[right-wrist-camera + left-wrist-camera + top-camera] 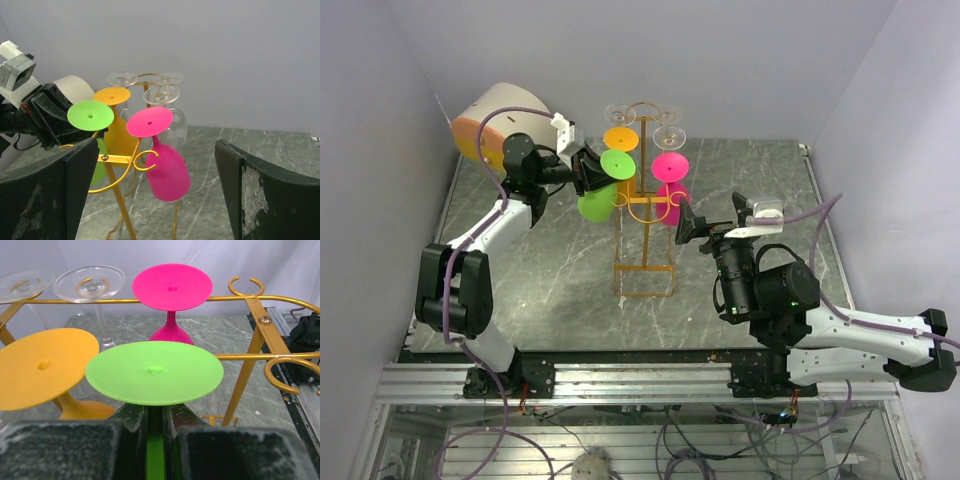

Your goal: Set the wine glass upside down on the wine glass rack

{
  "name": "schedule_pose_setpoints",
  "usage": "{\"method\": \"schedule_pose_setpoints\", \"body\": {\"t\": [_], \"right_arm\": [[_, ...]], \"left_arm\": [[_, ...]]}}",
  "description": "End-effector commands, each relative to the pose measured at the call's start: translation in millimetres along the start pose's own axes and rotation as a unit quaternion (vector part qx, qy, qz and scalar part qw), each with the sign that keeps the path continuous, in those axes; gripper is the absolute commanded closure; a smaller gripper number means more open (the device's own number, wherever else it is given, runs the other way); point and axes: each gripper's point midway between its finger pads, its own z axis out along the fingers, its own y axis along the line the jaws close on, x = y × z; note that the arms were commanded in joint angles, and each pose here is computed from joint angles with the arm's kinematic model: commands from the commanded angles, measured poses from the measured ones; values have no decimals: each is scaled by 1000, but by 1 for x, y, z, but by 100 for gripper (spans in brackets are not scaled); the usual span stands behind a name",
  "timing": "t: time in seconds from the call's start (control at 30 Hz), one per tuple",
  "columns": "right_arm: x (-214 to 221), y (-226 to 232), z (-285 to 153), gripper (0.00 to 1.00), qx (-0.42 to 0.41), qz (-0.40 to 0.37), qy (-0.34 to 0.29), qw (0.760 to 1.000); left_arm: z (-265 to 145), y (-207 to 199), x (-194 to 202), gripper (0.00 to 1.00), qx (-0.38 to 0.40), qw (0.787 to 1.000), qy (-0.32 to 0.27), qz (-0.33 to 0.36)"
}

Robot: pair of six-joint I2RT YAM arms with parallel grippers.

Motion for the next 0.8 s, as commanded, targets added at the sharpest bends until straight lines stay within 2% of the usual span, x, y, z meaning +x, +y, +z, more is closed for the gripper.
{"method": "schedule_pose_setpoints", "body": {"t": [0.0, 0.1, 0.2, 0.23, 0.27, 0.3, 0.33, 0.77], "right_arm": [[6, 2, 2, 0, 0, 4, 6, 1000], [8, 3, 3, 0, -1, 1, 9, 1000], [8, 2, 3, 0, -1, 7, 9, 1000], [8, 2, 2, 0, -1, 9, 9, 1000], [8, 2, 2, 0, -2, 10, 9, 1000], [7, 2, 2, 0, -2, 12, 9, 1000], [7, 2, 2, 0, -3, 14, 10, 1000], [5, -4, -1, 0, -5, 40, 14, 999]], "left_arm": [[12, -6, -6, 93, 17, 1000, -9, 23], [13, -8, -3, 93, 17, 1000, -8, 21], [11, -9, -1, 86, 14, 1000, -7, 17], [11, -10, -1, 81, 15, 1000, -6, 17], [10, -11, 0, 56, 15, 1000, -4, 17], [9, -12, 1, 7, 16, 1000, -3, 15], [8, -12, 2, 2, 15, 1000, -2, 15], [-8, -16, 18, 3, -2, 1000, 23, 17]]}}
